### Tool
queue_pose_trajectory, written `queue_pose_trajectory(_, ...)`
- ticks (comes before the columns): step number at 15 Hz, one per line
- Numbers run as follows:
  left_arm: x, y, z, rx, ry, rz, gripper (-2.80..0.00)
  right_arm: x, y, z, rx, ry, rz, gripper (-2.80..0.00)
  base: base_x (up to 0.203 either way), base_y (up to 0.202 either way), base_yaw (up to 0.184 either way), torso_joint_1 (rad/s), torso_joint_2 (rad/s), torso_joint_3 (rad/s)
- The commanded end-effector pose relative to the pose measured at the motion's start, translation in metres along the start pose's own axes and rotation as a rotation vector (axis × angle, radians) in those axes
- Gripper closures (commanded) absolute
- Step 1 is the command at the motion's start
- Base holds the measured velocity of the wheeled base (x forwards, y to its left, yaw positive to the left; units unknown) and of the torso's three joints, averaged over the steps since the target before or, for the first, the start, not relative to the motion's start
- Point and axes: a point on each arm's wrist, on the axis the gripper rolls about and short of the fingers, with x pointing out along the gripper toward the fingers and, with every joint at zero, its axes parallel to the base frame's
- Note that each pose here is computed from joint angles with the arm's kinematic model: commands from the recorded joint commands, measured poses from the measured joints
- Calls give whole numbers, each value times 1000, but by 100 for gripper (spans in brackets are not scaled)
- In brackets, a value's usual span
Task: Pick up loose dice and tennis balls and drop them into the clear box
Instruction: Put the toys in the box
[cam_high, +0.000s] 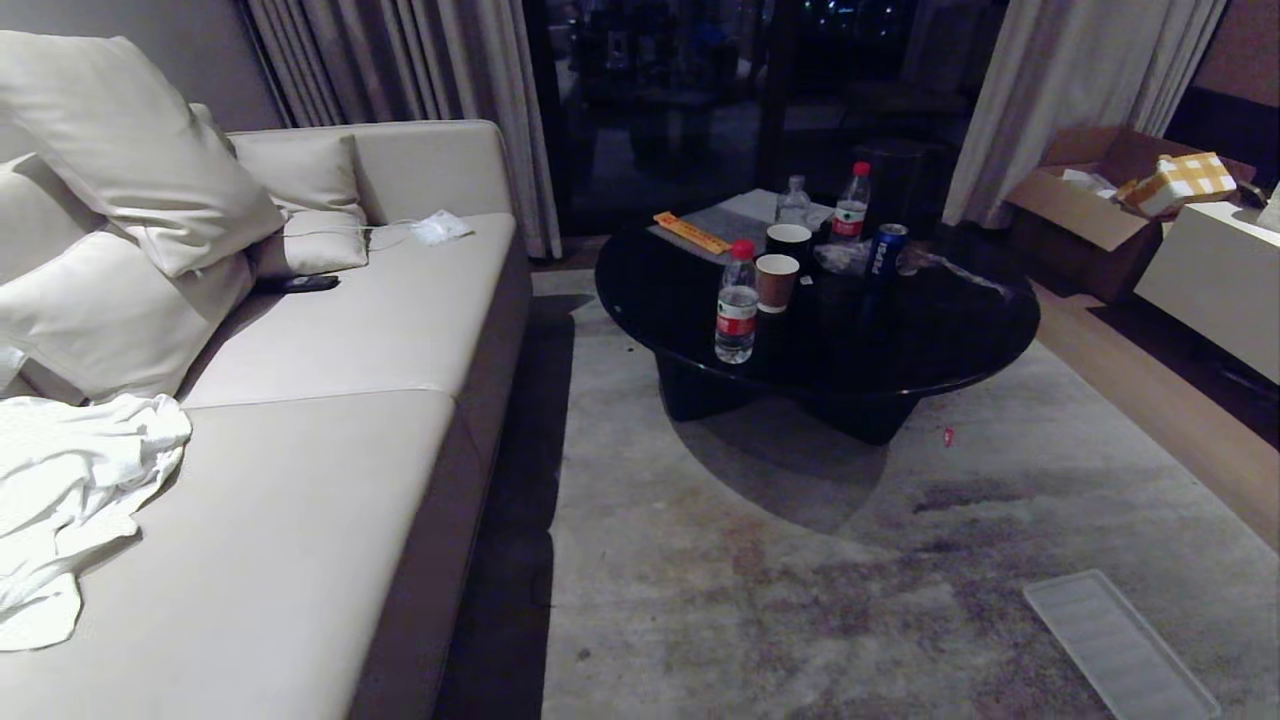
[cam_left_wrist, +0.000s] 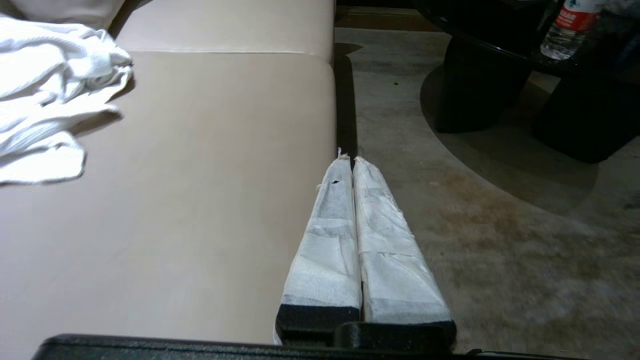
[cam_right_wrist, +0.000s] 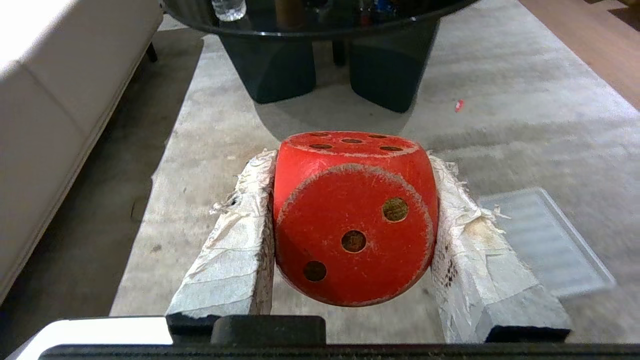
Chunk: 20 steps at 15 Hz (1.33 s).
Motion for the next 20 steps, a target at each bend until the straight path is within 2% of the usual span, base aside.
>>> queue_pose_trajectory(1,0,0,0,1,1,1,0,0,0,0,1,2,1,0,-181,0,3,7,-2,3)
queue_pose_trajectory(10,0,0,0,1,1,1,0,0,0,0,1,0,-1,0,-175,0,-2,3,0,4)
queue_pose_trajectory(13,0,0,0,3,1,1,0,0,0,0,1,0,0,0,0,-1,-26,1,1,2)
queue_pose_trajectory(20,0,0,0,3,1,-1,0,0,0,0,1,3,-1,0,-1,1,-123,2,2,1)
